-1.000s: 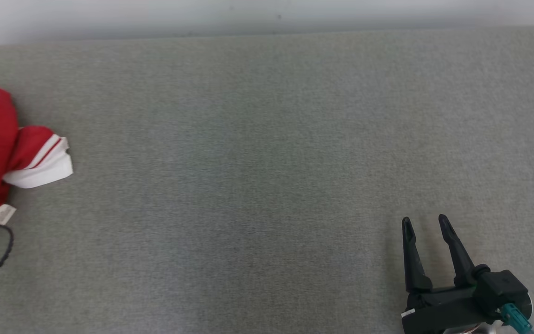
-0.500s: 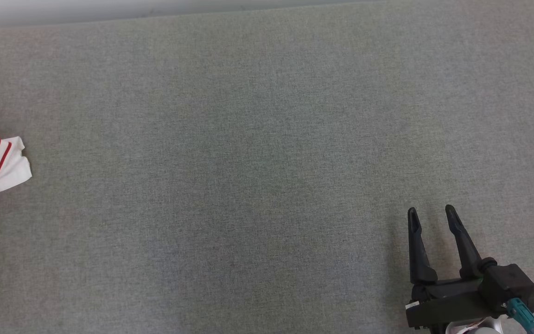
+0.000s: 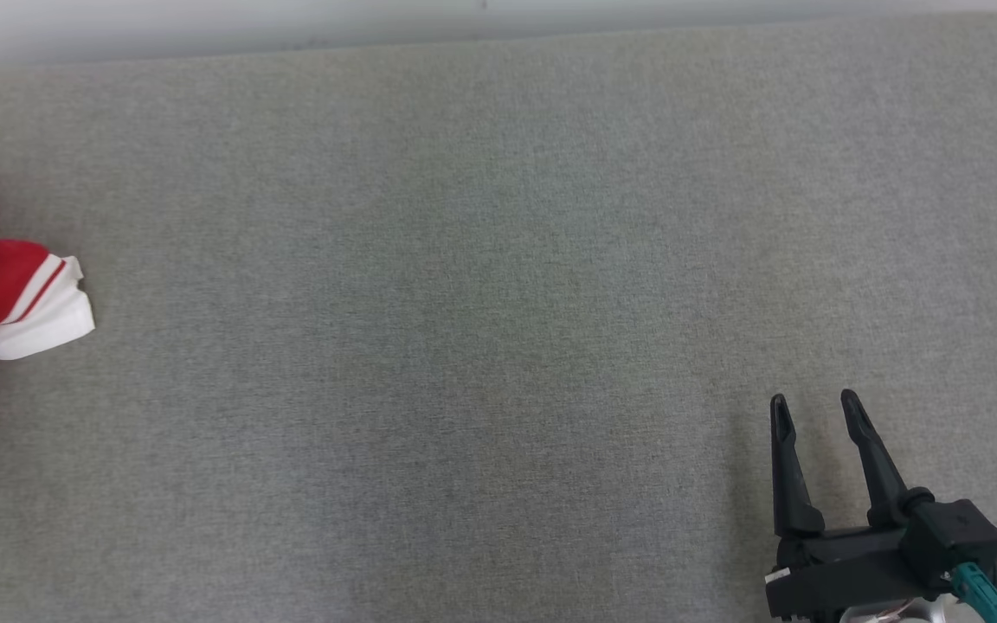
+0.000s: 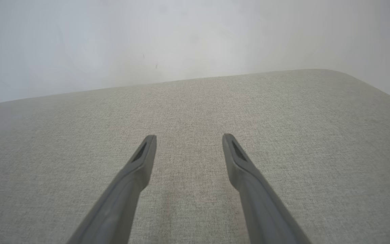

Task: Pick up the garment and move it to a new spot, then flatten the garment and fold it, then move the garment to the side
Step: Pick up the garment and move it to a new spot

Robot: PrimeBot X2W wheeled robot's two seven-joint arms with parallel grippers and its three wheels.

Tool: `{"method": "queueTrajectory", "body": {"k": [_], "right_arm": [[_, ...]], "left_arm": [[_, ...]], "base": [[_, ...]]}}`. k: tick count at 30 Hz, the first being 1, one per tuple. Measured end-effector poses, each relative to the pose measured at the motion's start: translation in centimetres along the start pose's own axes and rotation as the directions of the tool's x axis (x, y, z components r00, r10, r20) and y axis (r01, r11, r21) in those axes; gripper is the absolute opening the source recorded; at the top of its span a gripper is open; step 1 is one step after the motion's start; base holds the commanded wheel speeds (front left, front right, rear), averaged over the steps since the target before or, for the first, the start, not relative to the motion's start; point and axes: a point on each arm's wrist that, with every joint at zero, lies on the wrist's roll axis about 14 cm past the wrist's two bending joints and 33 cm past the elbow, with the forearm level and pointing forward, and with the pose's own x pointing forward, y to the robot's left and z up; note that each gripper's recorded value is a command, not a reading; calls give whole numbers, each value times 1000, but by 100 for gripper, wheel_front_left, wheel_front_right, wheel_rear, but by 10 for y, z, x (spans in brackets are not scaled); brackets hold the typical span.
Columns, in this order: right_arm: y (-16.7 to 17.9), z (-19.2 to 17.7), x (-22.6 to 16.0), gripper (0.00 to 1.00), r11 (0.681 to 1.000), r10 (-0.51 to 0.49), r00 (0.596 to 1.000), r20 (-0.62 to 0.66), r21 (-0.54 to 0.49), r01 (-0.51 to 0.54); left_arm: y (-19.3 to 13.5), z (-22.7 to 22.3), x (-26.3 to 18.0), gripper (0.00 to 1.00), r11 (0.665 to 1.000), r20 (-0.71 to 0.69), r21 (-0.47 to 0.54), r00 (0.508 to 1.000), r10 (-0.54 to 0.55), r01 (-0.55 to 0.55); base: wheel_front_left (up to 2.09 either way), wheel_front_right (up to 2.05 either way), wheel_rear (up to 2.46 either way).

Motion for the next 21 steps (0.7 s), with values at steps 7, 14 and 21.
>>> {"method": "queueTrajectory", "body": {"k": [7,14,21], "right_arm": [[10,8,-4,100,1000,28,999,22,10,-28],[17,17,-14,100,998,40,998,45,44,-42],[4,23,-30,100,997,-7,998,60,77,2]], "left_arm": [[-41,107,-17,0,984,317,-89,941,-116,152],[-105,194,-61,0,941,538,-18,797,-276,337],[-194,232,-119,0,835,625,155,602,-497,529]], "base": [[0,0,0],[0,0,0],[0,0,0]]}}
